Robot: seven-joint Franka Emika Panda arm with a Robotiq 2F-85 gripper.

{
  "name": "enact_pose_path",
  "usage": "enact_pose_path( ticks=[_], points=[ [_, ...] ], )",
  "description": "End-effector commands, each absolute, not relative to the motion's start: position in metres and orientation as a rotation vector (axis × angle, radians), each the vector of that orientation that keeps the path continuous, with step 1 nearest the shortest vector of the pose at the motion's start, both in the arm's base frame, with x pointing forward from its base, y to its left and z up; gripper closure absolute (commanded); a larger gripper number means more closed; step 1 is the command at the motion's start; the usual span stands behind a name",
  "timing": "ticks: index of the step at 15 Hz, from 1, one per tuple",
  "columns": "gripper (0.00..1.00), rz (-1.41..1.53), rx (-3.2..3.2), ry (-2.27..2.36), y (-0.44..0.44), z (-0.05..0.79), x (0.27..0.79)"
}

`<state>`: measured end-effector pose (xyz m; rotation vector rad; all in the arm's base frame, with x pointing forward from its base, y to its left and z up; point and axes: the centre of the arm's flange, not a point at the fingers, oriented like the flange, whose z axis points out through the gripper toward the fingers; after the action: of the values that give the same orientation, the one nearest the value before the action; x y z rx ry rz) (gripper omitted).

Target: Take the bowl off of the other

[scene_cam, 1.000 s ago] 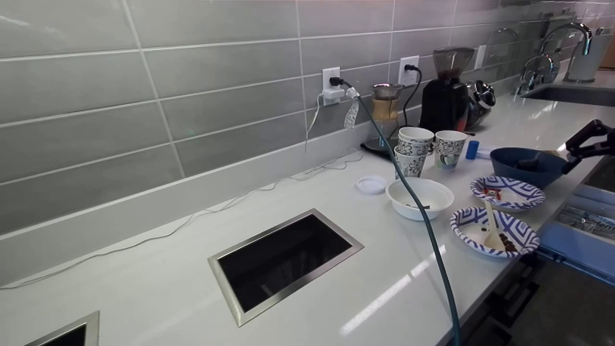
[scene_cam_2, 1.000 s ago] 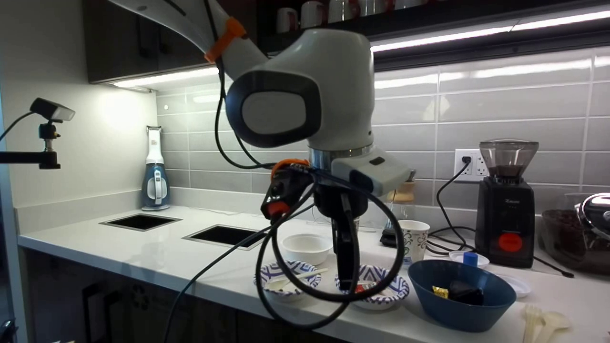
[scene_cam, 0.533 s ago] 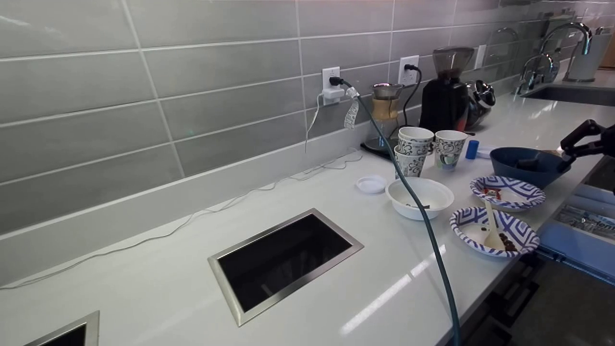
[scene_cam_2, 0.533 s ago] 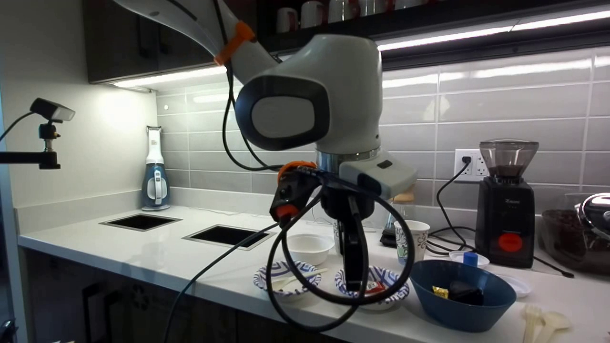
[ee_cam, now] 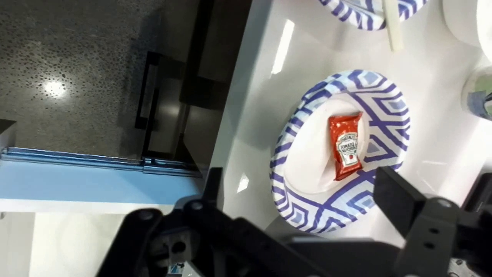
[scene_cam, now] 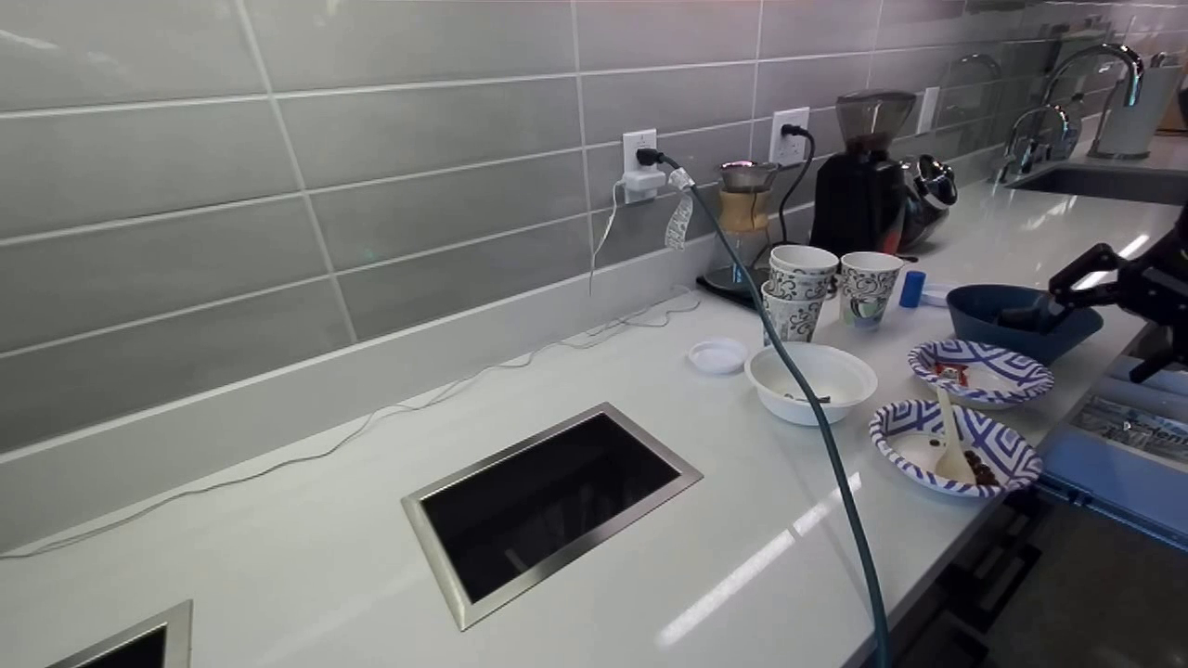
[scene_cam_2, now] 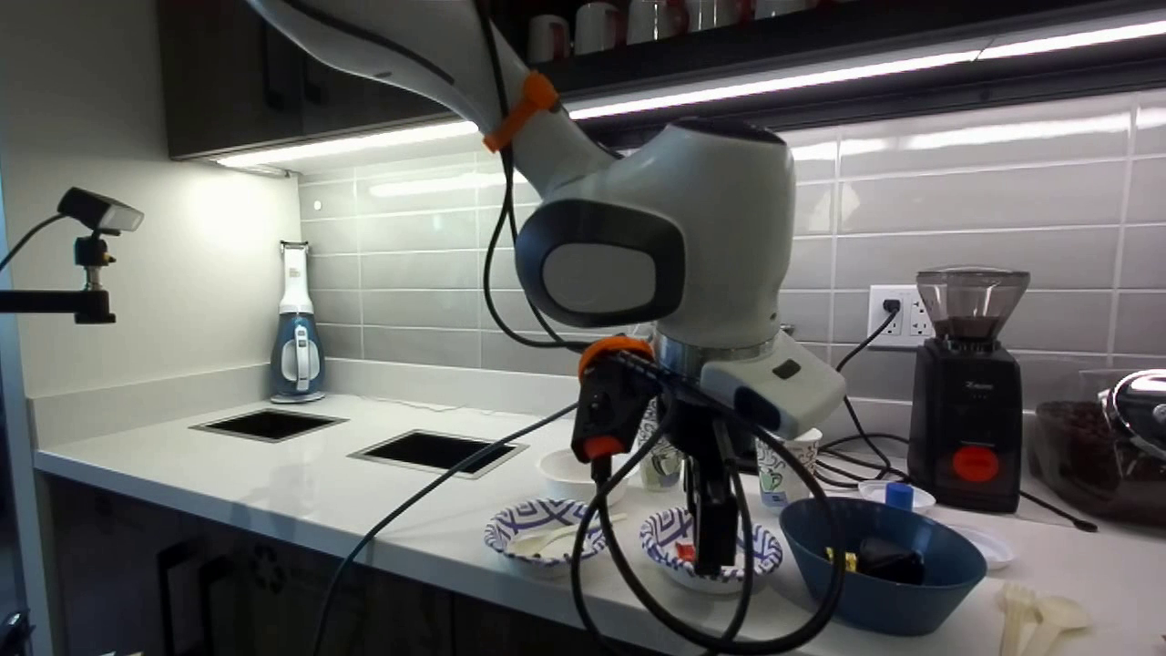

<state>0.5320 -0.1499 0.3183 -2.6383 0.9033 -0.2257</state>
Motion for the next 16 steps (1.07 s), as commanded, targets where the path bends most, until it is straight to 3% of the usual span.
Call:
enact_pose_path(
  ticks=[1,3,4,7,11,14,15,16],
  points=[
    [0.00,-0.197,-2.568,0.871,-0.155,0.298,0.570],
    [0.14,-0.184,-2.556,0.865,-0.153,0.289,0.580],
    [0.15,-0.180,-2.560,0.859,-0.152,0.286,0.584],
    [0.33,-0.158,-2.584,0.854,-0.150,0.278,0.591],
    [0.38,-0.152,-2.609,0.852,-0.151,0.274,0.596],
    [0.54,-0.150,-2.616,0.843,-0.149,0.276,0.598],
    [0.54,-0.149,-2.621,0.839,-0.149,0.278,0.598],
    [0.48,-0.145,-2.623,0.837,-0.149,0.281,0.598]
  ],
)
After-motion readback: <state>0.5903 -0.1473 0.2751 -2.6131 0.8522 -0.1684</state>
